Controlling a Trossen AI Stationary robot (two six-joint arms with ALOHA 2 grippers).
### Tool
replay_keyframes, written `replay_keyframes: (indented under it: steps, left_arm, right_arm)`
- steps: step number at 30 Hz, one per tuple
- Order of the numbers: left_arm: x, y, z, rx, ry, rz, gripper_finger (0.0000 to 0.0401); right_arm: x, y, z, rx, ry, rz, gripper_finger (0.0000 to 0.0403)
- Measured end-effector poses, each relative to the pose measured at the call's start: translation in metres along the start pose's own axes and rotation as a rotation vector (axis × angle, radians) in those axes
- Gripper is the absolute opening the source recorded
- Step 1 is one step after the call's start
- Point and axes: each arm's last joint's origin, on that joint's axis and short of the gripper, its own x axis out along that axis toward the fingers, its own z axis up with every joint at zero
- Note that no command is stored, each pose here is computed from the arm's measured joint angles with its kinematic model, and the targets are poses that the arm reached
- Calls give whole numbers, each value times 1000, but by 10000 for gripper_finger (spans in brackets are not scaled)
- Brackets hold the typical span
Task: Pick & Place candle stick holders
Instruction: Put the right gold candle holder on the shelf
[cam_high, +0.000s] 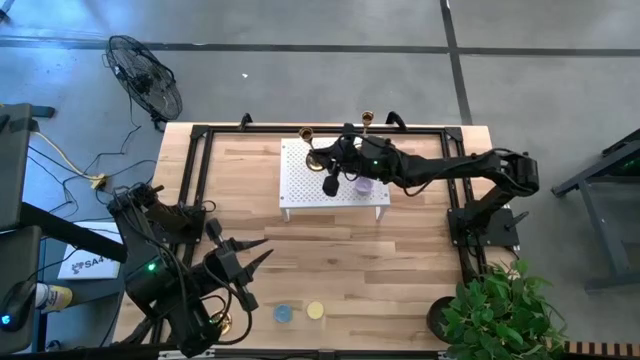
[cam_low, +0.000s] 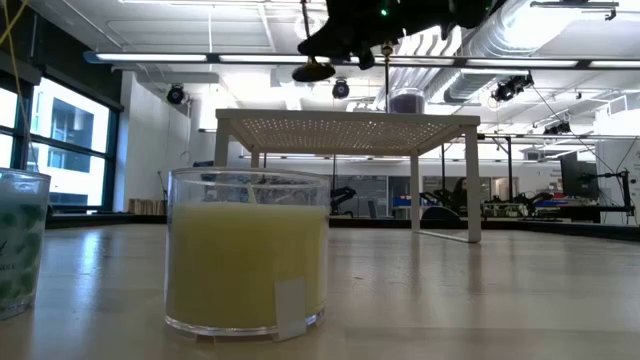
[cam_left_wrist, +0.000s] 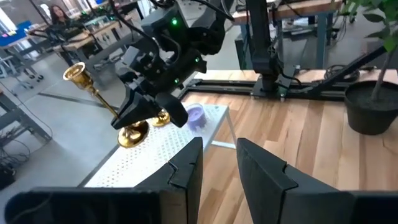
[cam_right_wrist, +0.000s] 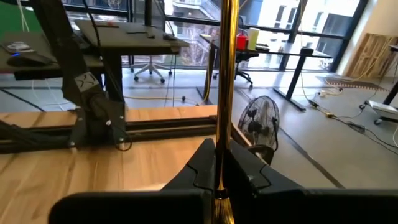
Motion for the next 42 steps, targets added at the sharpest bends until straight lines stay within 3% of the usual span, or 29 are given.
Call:
replay_keyframes:
  steps: [5,8,12,21,34,42]
  left_arm:
    - [0,0,0,-1,9,-6,97]
    - [0,0,0,-1,7,-3,97]
    - [0,0,0,-1,-1,2,97]
    - [0,0,1,-27,-17,12,97]
    - [0,0,0,-30,-16,11,97]
    - [0,0,0,-30,-9,8,97]
  right_arm:
    - [-20,-5,-27,41,-39,-11,10]
    - [-35,-10,-34,59,-130,-32,10]
    - [-45,-18,-42,61,-132,-50,10]
    - [-41,-29,-55,111,-119,-31,10]
    - [-31,-20,-72,124,-76,-6,10]
    - [-33,-4,-69,83,-100,8,10]
